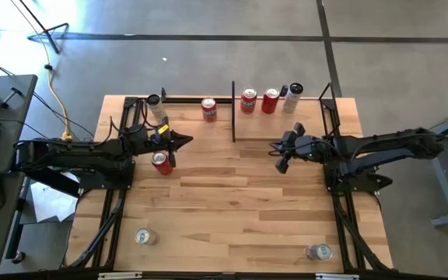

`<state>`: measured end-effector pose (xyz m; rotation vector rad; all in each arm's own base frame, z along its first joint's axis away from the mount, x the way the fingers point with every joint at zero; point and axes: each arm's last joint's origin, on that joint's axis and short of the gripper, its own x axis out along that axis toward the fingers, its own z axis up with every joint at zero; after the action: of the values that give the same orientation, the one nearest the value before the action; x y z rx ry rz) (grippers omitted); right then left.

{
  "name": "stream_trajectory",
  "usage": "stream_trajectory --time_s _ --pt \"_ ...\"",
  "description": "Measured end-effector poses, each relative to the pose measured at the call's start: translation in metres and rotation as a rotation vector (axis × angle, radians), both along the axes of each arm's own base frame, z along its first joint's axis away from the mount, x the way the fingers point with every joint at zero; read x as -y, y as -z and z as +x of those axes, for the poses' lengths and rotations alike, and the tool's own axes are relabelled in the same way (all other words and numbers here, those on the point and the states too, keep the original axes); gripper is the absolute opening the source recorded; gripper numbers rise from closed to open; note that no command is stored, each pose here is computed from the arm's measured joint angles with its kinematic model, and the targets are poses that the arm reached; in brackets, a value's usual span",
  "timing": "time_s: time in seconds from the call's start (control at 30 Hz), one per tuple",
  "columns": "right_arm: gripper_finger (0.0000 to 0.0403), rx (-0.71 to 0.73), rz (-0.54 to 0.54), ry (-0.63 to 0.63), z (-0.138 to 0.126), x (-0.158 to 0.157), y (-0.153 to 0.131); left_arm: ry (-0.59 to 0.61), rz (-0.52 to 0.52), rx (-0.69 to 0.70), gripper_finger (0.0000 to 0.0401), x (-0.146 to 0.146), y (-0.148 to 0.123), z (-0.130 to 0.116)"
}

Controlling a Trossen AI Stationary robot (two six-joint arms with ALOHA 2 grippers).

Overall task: Place canned beverage on shelf
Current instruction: Put the right blue soda can on the shelf

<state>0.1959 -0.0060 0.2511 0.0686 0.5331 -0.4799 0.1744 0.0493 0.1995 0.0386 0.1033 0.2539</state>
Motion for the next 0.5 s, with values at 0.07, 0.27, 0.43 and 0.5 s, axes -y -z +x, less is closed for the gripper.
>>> stream_trajectory --time_s 0.07,0.27,0.43,0.5 --pt "0.0000 -0.001 0.001 -0.004 0.0000 -0.0005 0.0001 0.001 0.000 0.000 0.0000 0.0001 0.0000 0.0000" --pt "0.0000 -0.005 0.001 -0.020 0.0002 -0.0013 0.0002 0.001 0.004 0.006 0.0000 0.0001 -0.0006 0.0001" --pt "0.0000 -0.010 0.007 -0.047 0.0004 -0.0020 0.0004 0.001 0.005 0.012 0.0000 0.0001 -0.0012 0.0001" --pt "0.0000 -0.011 0.008 -0.055 0.0005 -0.0022 0.0004 0.001 0.006 0.015 0.0000 0.0001 -0.0014 0.0001"
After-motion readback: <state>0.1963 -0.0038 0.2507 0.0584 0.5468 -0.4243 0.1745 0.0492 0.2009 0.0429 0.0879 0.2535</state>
